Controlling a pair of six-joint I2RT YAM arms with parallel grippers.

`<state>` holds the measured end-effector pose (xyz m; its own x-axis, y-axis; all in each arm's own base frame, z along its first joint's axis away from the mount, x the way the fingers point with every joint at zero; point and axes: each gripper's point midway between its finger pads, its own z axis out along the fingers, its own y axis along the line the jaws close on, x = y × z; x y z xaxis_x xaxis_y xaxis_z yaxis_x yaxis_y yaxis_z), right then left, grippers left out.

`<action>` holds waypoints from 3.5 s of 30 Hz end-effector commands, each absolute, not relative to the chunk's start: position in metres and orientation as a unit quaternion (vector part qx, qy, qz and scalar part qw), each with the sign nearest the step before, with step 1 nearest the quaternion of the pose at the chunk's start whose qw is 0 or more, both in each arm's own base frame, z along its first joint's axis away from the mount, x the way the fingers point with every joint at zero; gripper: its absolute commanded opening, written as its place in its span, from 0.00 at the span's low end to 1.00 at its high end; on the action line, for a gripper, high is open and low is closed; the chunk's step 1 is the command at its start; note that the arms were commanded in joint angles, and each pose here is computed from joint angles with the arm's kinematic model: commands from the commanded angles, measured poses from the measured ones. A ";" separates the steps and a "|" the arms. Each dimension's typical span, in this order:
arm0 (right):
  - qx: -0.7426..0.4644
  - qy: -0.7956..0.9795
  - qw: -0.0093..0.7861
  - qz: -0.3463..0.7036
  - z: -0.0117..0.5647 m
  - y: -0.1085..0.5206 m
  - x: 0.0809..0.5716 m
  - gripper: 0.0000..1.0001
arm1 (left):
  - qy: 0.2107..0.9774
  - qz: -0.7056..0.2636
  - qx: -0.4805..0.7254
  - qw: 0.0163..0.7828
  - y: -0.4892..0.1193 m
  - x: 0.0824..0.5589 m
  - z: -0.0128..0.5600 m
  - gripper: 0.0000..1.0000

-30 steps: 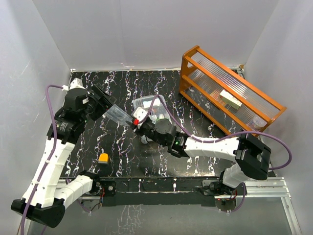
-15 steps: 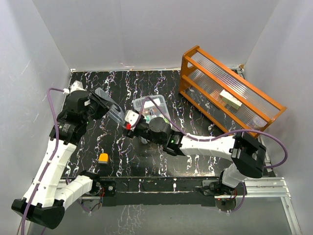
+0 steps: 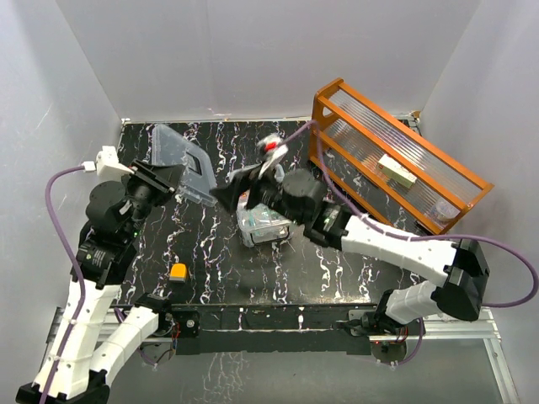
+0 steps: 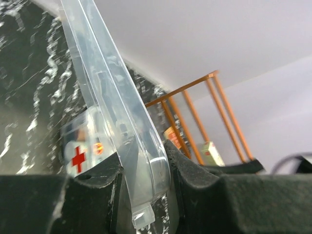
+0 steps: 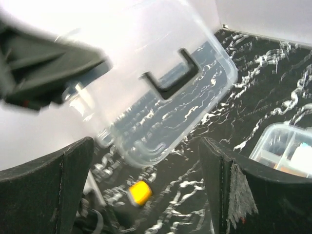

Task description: Organize the medicine kit

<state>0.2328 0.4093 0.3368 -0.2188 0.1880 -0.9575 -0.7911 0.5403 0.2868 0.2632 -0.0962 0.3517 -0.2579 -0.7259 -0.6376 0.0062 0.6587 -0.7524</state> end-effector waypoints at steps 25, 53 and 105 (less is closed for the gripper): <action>0.136 0.494 0.219 0.830 0.457 0.359 0.242 0.58 | 0.499 -0.615 -0.175 0.586 -0.143 0.244 0.478 0.17; 0.129 0.569 0.330 0.742 0.421 0.328 0.277 0.16 | 0.732 -0.385 -0.206 0.523 -0.123 0.257 0.346 0.99; 0.027 0.796 0.238 0.555 0.222 0.282 0.291 0.15 | 0.829 -0.416 -0.098 0.359 -0.186 0.282 0.207 0.78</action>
<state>0.2806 0.2870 0.2195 -0.9081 0.3069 -0.2848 -0.1531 0.3897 0.9081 0.2786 -0.1857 0.2027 -0.7187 -0.4732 -0.5095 0.1365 0.6224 -0.7707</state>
